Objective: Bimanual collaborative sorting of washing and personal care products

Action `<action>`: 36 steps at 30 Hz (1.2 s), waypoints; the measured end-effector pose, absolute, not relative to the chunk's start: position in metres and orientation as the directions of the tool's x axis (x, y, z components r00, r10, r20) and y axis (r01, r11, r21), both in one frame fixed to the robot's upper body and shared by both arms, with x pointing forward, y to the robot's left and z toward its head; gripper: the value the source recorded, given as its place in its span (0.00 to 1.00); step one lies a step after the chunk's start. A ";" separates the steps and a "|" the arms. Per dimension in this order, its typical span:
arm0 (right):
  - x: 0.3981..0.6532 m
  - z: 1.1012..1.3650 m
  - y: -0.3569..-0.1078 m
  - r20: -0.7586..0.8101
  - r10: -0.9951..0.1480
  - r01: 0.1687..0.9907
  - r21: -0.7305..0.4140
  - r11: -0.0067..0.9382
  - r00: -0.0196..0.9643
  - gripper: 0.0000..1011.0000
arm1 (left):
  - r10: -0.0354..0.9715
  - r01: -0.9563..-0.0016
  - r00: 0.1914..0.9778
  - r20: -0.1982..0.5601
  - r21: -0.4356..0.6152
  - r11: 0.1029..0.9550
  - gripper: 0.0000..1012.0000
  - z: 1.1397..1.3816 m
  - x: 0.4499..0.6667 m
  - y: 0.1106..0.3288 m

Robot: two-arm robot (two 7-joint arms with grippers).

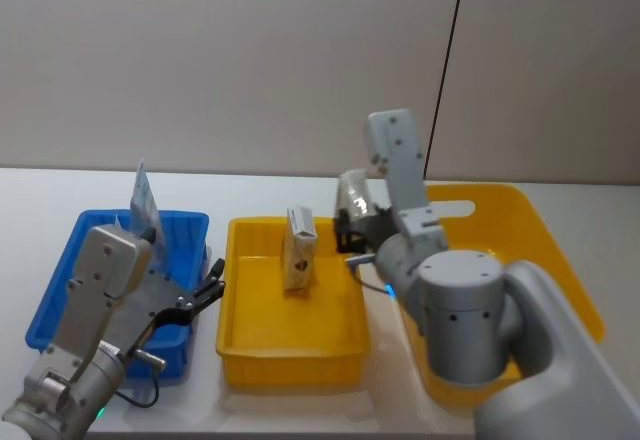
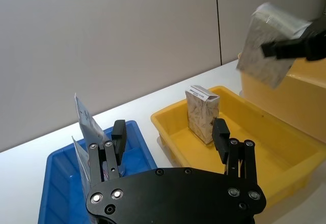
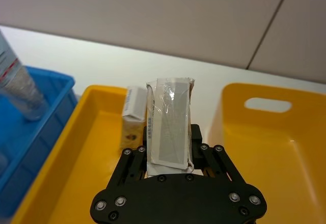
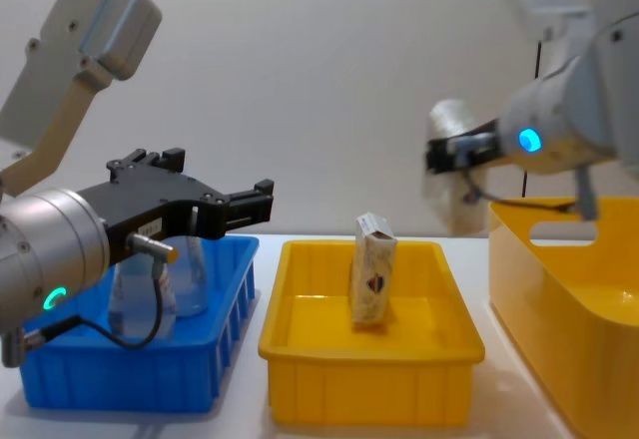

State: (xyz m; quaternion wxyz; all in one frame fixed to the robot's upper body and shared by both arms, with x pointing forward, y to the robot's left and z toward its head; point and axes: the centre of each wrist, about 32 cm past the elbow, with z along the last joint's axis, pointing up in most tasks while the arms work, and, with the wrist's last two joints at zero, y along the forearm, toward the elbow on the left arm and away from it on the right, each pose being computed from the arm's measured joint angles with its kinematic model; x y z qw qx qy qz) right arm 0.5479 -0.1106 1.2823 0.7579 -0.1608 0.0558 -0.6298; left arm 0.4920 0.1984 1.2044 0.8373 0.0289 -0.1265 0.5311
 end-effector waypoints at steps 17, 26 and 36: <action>0.516 1.293 -0.166 0.146 -0.989 0.977 -0.202 -0.062 -0.032 0.37 | 0.882 -0.897 0.404 0.242 -0.086 0.434 0.99 1.204 0.492 0.198; 0.500 1.284 -0.200 0.139 -0.979 0.965 -0.199 -0.174 -0.148 0.38 | 0.882 -0.897 0.404 0.242 -0.086 0.434 0.99 1.204 0.492 0.198; 0.485 1.270 -0.228 0.123 -0.976 0.963 -0.180 -0.201 -0.180 0.69 | 0.897 -0.911 0.377 0.231 -0.078 0.404 0.99 1.206 0.494 0.198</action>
